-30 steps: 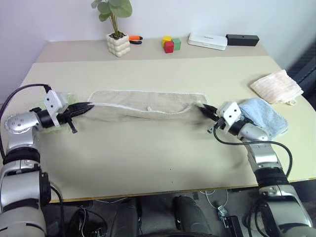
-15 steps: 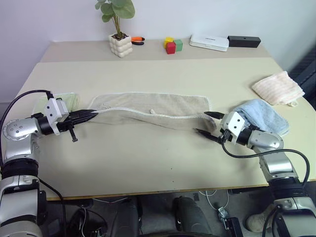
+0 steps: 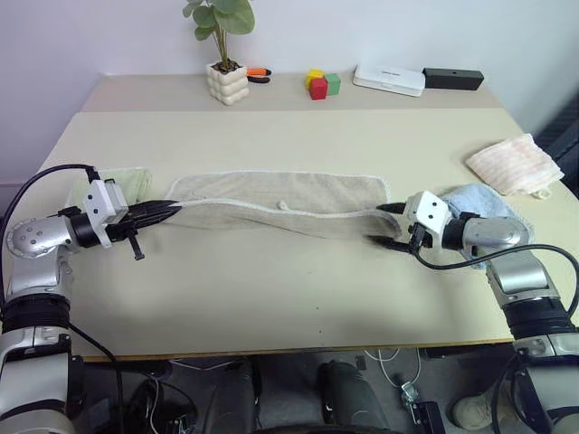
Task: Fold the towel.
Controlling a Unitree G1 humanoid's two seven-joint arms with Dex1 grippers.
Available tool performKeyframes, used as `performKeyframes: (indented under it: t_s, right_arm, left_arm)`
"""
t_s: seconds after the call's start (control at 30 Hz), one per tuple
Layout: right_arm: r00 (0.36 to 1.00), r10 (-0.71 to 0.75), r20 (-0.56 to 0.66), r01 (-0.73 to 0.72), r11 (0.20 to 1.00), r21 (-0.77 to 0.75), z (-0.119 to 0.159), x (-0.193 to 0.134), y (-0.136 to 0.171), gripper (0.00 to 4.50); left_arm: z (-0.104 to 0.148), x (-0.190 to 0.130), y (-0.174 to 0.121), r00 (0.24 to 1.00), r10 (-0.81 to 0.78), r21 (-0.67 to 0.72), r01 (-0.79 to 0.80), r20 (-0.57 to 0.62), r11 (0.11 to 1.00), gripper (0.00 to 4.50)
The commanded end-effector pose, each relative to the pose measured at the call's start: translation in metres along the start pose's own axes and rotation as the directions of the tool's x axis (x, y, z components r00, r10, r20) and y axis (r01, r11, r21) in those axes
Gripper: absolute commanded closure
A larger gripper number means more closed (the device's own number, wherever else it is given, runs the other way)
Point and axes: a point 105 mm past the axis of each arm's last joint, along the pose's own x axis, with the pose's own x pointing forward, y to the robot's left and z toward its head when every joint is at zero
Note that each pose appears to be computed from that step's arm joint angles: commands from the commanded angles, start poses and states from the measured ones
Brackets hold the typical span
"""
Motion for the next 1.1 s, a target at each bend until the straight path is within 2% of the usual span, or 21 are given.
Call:
performKeyframes:
  t_s: [0.03, 0.17, 0.2, 0.4, 0.57, 0.6, 0.63, 0.73, 0.9, 1.1]
  right_arm:
    - [1.000, -0.028, -0.010, 0.028, 1.000, 0.013, 0.008, -0.001, -0.011, 1.96]
    - [0.995, -0.035, 0.095, 0.030, 0.998, 0.051, 0.031, 0.000, -0.016, 4.06]
    - [0.993, -0.029, 0.112, 0.023, 0.998, 0.058, 0.035, -0.001, -0.017, 4.45]
    - [0.992, 0.101, 0.080, -0.108, 0.990, 0.095, 0.033, -0.008, 0.001, 4.45]
    - [0.985, 0.149, 0.088, -0.159, 0.980, 0.118, 0.033, -0.010, 0.008, 4.45]
    - [0.985, 0.154, 0.081, -0.163, 0.980, 0.113, 0.031, -0.009, 0.009, 3.88]
    - [0.986, 0.152, 0.069, -0.159, 0.980, 0.121, 0.029, -0.009, 0.009, 3.58]
    - [0.984, 0.163, 0.069, -0.170, 0.978, 0.117, 0.029, -0.011, 0.013, 2.11]
    - [0.984, 0.116, 0.133, -0.144, 0.965, 0.220, 0.043, -0.013, 0.000, 2.11]
    - [0.981, 0.103, 0.167, -0.146, 0.951, 0.272, 0.054, -0.013, -0.006, 2.11]
  left_arm:
    - [0.009, -0.002, 0.002, 0.999, 0.019, 0.020, -0.019, 0.030, 1.000, 4.50]
    - [0.009, -0.005, -0.001, 1.000, 0.018, 0.016, -0.018, 0.024, 1.000, 4.50]
    - [0.009, -0.005, -0.002, 1.000, 0.017, 0.011, -0.017, 0.024, 1.000, 4.50]
    - [0.010, -0.004, -0.002, 1.000, 0.016, 0.012, -0.016, 0.022, 1.000, 4.50]
    - [0.010, -0.002, -0.002, 1.000, 0.015, 0.015, -0.015, 0.020, 1.000, 4.50]
    - [0.010, -0.002, -0.002, 1.000, 0.014, 0.012, -0.014, 0.021, 1.000, 4.50]
    - [0.010, -0.001, -0.002, 1.000, 0.012, 0.012, -0.012, 0.021, 1.000, 4.50]
    - [0.010, -0.001, -0.002, 1.000, 0.009, 0.013, -0.009, 0.020, 1.000, 4.50]
    - [0.011, 0.000, -0.001, 1.000, 0.006, 0.016, -0.006, 0.020, 1.000, 4.50]
    - [0.011, 0.003, -0.001, 1.000, 0.004, 0.018, -0.004, 0.024, 1.000, 4.50]
